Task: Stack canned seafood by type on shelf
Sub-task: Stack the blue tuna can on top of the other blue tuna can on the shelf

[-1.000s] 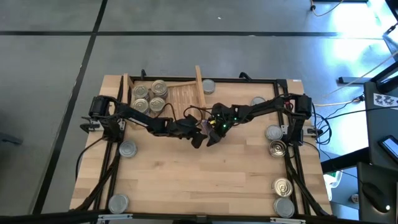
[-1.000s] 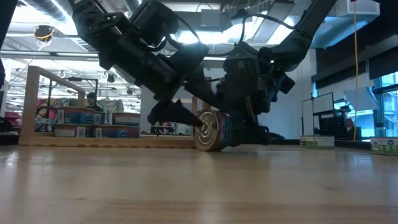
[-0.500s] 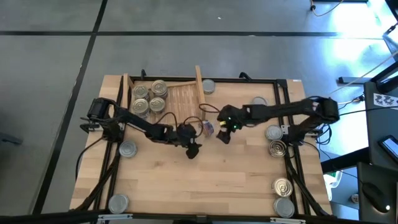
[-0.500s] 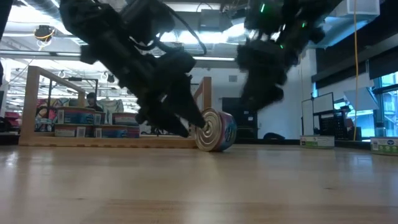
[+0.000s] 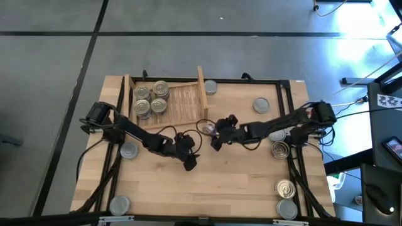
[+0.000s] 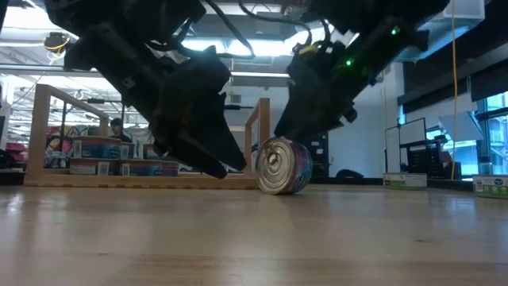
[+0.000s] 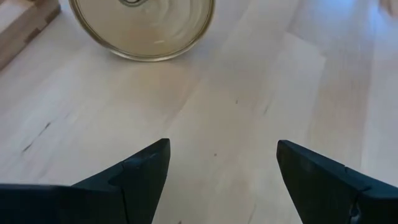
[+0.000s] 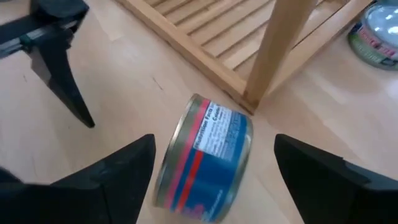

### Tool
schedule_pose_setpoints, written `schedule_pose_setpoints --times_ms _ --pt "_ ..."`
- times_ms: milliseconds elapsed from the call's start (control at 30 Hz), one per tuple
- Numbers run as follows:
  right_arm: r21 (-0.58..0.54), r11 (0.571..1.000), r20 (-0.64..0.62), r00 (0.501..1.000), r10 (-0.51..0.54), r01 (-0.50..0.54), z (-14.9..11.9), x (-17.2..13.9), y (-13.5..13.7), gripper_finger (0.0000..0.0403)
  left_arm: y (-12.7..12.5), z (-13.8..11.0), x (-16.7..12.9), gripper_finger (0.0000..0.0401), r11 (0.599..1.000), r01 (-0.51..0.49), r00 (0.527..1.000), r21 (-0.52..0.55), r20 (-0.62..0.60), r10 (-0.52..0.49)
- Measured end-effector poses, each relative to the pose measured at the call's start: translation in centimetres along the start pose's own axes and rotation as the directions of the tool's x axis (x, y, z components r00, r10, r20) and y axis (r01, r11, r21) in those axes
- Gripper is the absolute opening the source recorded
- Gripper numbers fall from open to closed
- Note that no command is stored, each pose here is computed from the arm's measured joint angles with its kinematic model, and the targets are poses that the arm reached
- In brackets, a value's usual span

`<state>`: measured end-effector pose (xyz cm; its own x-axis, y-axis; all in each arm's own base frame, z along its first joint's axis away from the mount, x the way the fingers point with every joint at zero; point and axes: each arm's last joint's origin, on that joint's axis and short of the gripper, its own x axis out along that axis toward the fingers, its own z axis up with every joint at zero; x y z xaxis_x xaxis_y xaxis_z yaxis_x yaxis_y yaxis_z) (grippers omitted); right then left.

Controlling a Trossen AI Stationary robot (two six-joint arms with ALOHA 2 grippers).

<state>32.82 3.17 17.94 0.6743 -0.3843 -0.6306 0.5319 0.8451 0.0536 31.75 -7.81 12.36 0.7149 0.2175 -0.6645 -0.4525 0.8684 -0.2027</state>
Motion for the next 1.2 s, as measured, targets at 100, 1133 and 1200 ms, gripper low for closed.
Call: schedule_pose_setpoints --times_ms 100,1133,1200 --pt "0.009 1.000 -0.005 1.000 0.005 -0.005 -0.4 0.7 0.2 0.0328 0.0 0.0 0.0 0.0292 1.000 0.001 1.000 -0.001 0.001 -0.001" --pt "-0.461 0.831 -0.110 0.949 0.295 -0.311 -3.6 -2.9 5.3 0.0187 -4.1 -0.9 -2.4 0.0292 0.920 -0.058 0.968 0.388 0.246 -0.043" --pt "-0.469 0.828 -0.043 0.944 0.326 -0.307 -3.5 -3.3 6.0 0.0187 -4.1 -0.8 -2.4 0.0292 0.923 -0.058 0.967 0.379 0.249 -0.042"
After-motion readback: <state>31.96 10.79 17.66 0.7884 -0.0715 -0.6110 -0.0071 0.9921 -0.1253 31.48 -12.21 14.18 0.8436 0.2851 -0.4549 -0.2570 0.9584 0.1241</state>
